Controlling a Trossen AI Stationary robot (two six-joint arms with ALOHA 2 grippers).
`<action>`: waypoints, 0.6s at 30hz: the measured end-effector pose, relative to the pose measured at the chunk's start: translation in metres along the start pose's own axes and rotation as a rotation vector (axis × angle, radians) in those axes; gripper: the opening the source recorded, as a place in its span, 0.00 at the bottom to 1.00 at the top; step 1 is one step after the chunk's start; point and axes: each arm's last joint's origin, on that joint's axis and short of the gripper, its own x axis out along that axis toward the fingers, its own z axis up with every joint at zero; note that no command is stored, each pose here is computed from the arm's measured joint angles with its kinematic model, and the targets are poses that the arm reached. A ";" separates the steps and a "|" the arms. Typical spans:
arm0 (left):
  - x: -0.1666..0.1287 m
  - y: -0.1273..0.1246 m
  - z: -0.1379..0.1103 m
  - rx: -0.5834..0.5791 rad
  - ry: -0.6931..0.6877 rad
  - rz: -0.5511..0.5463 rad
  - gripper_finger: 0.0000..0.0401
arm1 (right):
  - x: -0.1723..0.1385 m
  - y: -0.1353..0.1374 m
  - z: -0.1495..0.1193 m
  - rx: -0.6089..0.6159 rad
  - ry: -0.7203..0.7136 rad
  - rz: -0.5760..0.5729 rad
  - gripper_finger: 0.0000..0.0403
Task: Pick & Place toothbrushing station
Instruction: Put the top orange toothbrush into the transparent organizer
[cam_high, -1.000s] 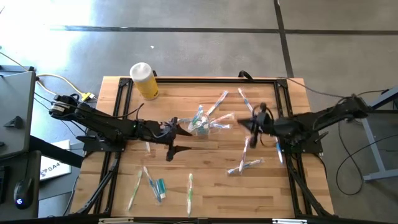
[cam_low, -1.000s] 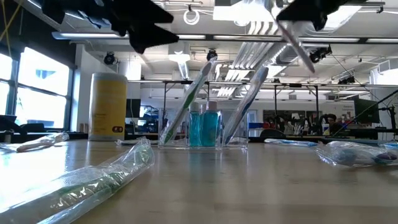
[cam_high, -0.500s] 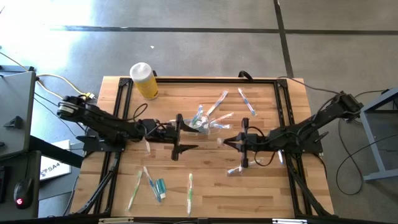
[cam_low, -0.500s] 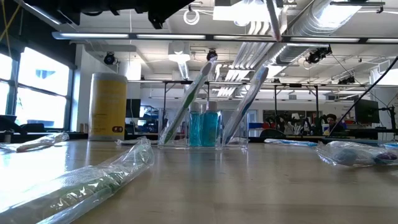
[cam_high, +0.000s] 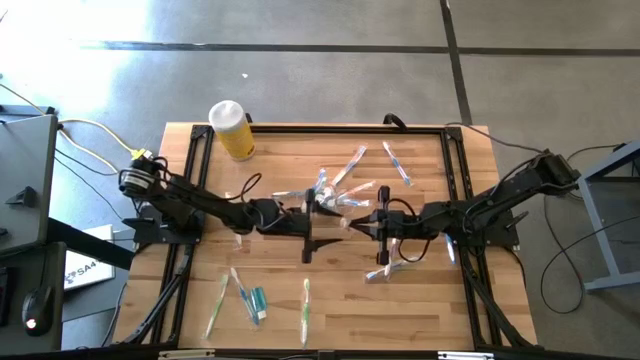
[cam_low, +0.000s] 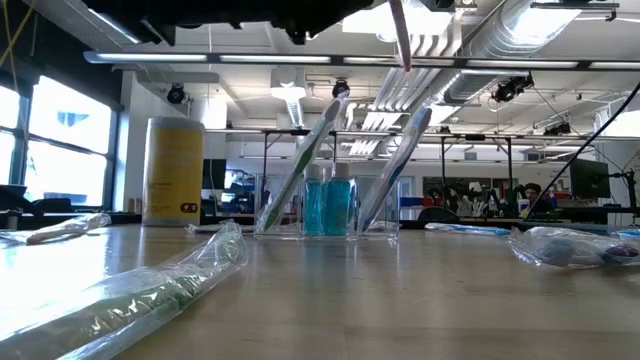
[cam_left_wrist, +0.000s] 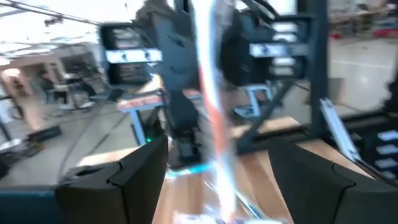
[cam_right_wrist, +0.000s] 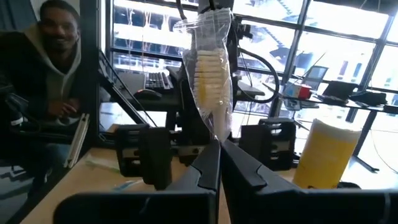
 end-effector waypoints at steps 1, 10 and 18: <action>0.001 0.001 0.001 0.000 -0.001 0.016 0.68 | 0.000 0.000 0.001 -0.001 -0.005 0.001 0.01; 0.009 0.002 0.011 -0.005 -0.016 0.037 0.68 | 0.000 -0.001 0.000 -0.014 -0.003 -0.012 0.01; 0.010 0.003 0.014 -0.070 -0.023 0.068 0.68 | 0.000 -0.001 0.000 -0.025 -0.001 -0.025 0.01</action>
